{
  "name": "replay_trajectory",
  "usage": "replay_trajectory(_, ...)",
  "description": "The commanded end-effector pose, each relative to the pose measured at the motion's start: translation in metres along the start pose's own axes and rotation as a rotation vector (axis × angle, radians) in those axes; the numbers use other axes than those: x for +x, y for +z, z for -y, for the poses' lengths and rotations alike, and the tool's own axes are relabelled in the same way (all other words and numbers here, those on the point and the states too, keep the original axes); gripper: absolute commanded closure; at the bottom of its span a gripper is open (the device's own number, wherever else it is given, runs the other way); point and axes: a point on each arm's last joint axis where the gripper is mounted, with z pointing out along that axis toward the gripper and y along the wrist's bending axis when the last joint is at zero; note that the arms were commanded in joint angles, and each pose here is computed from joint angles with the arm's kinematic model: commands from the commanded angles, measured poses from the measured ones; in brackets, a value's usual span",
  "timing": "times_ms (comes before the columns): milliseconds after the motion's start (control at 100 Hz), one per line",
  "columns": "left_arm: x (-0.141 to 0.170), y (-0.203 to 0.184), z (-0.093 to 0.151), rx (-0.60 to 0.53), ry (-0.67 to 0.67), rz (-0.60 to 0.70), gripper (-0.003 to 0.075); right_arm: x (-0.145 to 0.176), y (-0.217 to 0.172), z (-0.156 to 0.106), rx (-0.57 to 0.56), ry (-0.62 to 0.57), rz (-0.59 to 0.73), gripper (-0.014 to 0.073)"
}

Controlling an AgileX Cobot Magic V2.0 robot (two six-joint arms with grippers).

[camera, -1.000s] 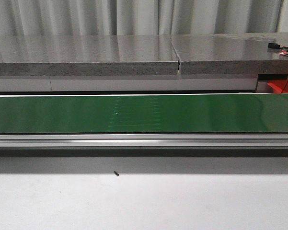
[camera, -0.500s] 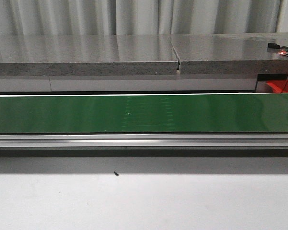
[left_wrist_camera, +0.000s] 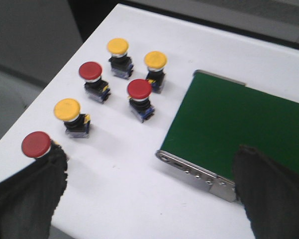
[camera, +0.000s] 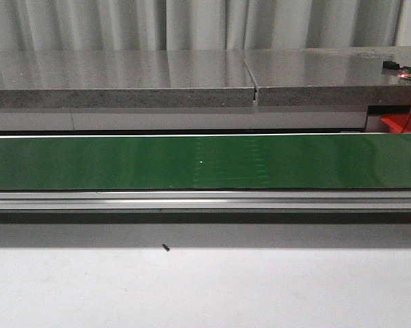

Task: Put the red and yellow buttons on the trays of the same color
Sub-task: 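Move the left gripper over the next red button on the table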

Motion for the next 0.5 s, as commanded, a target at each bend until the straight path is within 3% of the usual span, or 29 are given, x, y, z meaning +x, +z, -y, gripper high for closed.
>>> replay_trajectory(0,-0.031,0.015,-0.005,-0.046,-0.034,0.011,0.0083,-0.012,-0.004,0.000,0.013,0.005,0.079,0.0663)
replay_trajectory(240,-0.061,0.072,-0.037,-0.165,-0.131,-0.095,0.0083,-0.012,-0.004,0.000,0.013,0.005,0.079,0.0663)
replay_trajectory(490,-0.053,0.120,-0.068,-0.242,-0.190,-0.216,0.0083,-0.012,-0.004,0.000,0.013,0.005,0.079,0.0663)
